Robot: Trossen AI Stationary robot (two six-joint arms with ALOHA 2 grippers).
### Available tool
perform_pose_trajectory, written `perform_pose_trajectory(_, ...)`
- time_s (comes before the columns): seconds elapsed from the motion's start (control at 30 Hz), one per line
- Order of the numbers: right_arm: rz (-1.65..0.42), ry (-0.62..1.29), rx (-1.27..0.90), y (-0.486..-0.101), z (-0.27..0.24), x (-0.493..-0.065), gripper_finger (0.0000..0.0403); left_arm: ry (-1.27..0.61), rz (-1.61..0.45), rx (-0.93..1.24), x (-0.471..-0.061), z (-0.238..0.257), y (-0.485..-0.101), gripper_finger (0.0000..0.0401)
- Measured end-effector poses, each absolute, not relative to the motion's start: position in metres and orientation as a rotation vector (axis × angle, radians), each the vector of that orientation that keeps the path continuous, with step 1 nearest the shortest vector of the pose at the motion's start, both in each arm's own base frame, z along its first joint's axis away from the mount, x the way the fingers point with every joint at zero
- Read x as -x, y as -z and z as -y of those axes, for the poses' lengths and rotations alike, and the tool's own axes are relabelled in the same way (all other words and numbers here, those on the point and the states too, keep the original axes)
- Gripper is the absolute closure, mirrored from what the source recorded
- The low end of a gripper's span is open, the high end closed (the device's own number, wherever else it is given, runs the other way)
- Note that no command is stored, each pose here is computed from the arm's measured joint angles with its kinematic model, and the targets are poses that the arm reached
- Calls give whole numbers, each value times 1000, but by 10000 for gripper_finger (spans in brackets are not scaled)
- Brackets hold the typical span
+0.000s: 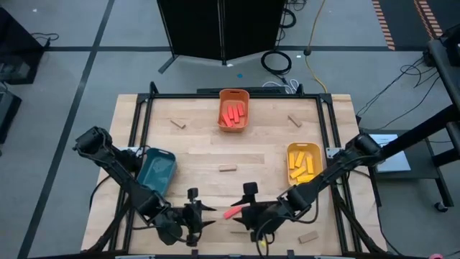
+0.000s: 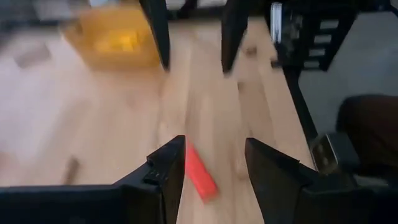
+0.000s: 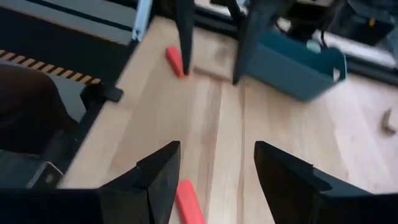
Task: Sort blocks
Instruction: Put the left orange block into the orange bin
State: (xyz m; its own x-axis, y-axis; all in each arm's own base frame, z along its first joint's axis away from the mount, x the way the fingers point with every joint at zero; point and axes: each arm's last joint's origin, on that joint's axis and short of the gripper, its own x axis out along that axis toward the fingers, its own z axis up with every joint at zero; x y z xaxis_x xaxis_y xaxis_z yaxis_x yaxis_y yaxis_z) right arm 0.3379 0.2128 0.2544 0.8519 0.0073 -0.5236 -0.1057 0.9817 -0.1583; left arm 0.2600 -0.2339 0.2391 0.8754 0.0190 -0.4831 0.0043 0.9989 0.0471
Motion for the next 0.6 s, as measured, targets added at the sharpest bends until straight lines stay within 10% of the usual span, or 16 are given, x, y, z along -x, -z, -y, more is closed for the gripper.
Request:
perform_pose_trajectory(0.37, -657, -69, 127, -214, -219, -344, 204, -128, -1230, 531, -207, 245, -195, 238)
perform_pose_trajectory(0.6, -663, -66, 130, -209, -219, -346, 204, -329, -1344, 615, -180, 250, -190, 238)
